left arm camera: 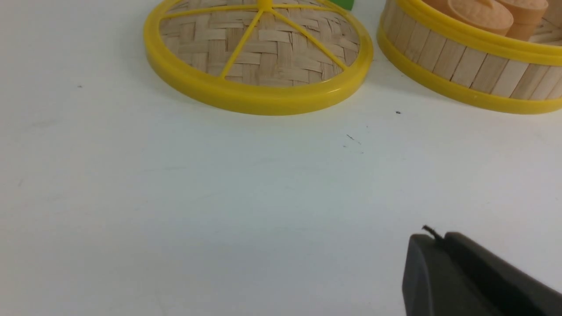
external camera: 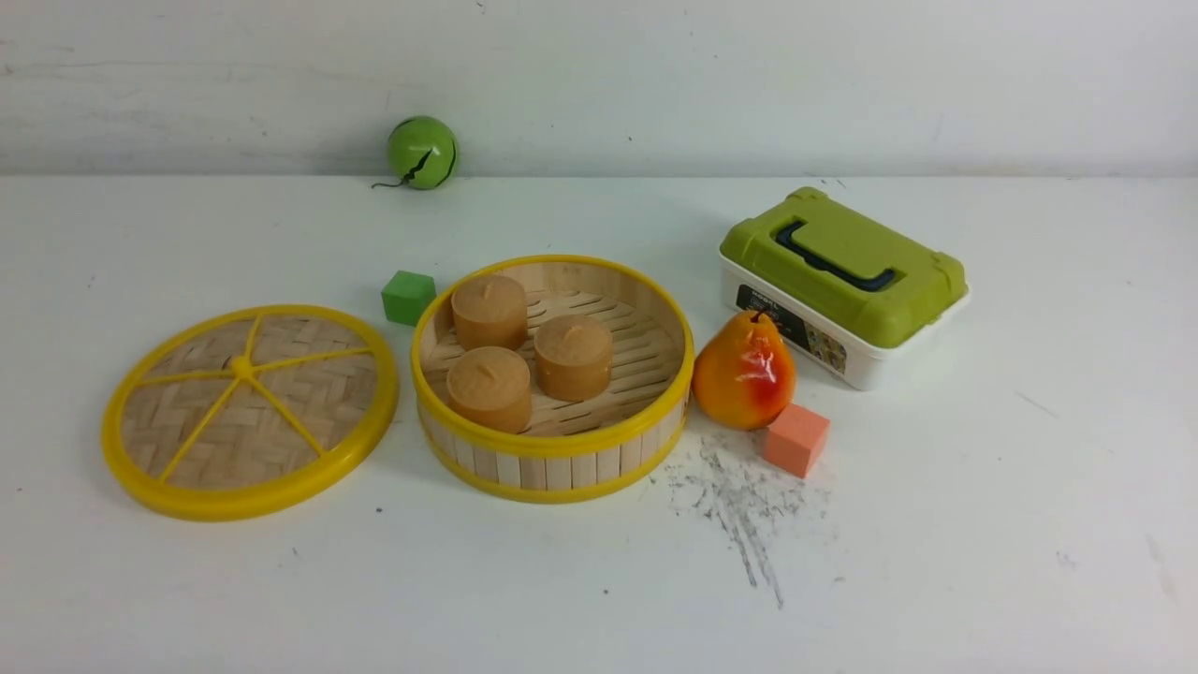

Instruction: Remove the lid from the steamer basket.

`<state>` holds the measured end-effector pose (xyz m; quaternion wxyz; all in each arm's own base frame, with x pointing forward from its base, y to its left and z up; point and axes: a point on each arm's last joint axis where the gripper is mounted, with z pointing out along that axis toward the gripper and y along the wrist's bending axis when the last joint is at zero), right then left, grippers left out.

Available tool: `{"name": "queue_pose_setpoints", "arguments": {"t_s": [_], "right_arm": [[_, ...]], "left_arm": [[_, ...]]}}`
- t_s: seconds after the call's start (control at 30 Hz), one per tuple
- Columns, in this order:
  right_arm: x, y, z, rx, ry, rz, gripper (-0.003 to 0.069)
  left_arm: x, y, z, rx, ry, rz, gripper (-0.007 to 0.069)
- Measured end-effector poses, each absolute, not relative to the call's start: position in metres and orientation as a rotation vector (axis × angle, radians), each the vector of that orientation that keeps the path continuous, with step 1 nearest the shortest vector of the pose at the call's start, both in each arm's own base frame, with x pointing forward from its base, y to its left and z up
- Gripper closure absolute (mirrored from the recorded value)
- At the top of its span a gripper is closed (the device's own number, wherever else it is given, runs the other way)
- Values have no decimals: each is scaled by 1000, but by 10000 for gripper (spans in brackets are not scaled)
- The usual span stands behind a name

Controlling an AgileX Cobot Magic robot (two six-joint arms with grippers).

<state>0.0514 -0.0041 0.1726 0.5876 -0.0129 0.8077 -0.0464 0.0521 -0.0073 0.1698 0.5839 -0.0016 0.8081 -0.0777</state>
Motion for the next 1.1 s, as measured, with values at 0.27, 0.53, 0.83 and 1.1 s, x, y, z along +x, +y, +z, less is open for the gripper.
{"name": "queue_pose_setpoints", "arguments": {"t_s": [0.27,0.53,0.83,1.1], "right_arm": [[51,-4,173,-30,1882,-107,419],[51,-4,173,-30,1882,-107,419],[51,-4,173,-30,1882,-107,419],[51,-4,173,-30,1882,-107,419]], "left_arm": [[52,-7,170,-4,1886,-181,595],[52,-7,170,-4,1886,-181,586],[52,-7,170,-4,1886,-181,577],[52,-7,170,-4,1886,-181,565]]}}
